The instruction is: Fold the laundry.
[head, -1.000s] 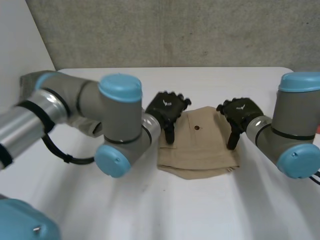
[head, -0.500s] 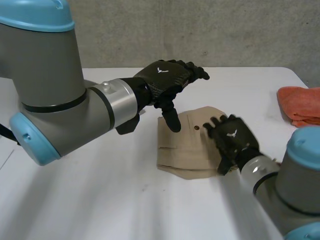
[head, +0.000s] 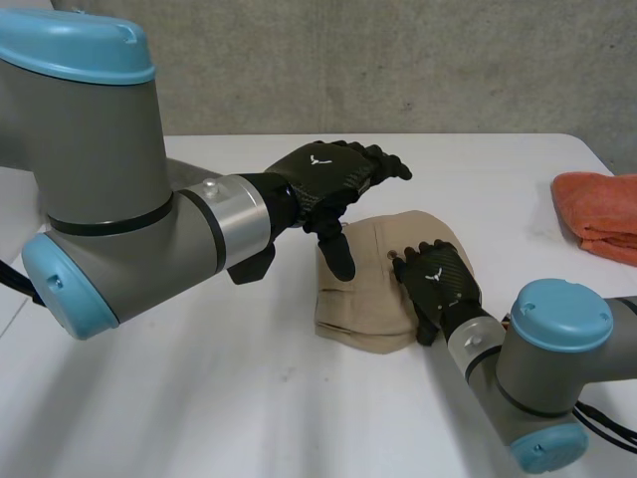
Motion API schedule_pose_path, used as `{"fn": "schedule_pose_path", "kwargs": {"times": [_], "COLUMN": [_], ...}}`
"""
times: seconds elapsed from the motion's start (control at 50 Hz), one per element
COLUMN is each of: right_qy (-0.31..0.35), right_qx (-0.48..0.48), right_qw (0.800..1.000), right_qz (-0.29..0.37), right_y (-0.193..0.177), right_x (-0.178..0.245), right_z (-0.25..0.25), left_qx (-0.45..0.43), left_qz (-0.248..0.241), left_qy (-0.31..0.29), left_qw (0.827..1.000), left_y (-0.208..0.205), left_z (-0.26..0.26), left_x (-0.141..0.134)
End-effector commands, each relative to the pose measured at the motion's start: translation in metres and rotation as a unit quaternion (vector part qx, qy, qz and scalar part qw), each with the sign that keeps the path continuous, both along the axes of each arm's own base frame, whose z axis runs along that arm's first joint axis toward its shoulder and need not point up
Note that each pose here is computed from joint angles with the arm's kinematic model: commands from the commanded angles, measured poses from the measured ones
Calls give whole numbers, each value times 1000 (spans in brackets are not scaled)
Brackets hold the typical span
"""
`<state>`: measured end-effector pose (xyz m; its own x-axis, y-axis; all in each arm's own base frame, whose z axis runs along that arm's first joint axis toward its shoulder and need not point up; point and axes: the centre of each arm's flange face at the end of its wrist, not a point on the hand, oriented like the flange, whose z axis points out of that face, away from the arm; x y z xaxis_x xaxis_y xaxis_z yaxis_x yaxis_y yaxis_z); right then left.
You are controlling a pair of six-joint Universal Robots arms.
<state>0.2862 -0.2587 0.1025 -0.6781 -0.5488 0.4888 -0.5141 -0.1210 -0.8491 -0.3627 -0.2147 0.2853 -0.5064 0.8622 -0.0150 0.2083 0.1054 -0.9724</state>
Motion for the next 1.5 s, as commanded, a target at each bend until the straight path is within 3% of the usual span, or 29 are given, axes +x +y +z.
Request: {"fn": "schedule_pose_path", "kwargs": {"times": [0.02, 0.44, 0.56, 0.74, 0.84, 1.02, 1.12, 1.24, 1.5], "right_qy": [-9, -28, -27, -18, -42, -102, -99, -91, -104], "right_qx": [-13, -56, -62, -177, -262, -302, -285, -218, -97], "right_qw": [1000, 998, 997, 984, 964, 947, 953, 971, 987], "right_qz": [-1, -7, -31, -6, -7, -39, -32, -35, -72], "right_y": [-14, -61, -103, -175, -208, -252, -270, -284, -265], "right_x": [7, 18, -21, -82, -101, -164, -198, -249, -339], "right_z": [4, 24, 37, 96, 153, 194, 174, 109, 17], "left_qx": [-3, 8, 3, 1, 1, 1, 0, 0, 12], "left_qz": [1, 5, 11, 15, 15, 12, 9, 7, 2], "left_qy": [2, -5, -2, 1, 0, 0, 1, 1, -8], "left_qw": [1000, 1000, 1000, 1000, 1000, 1000, 1000, 1000, 1000], "left_y": [0, -1, -3, -4, -3, 0, 1, 3, 8], "left_z": [0, -7, -2, 1, 1, 1, 2, 3, -6], "left_x": [0, 3, 7, 10, 10, 8, 8, 7, 6]}}
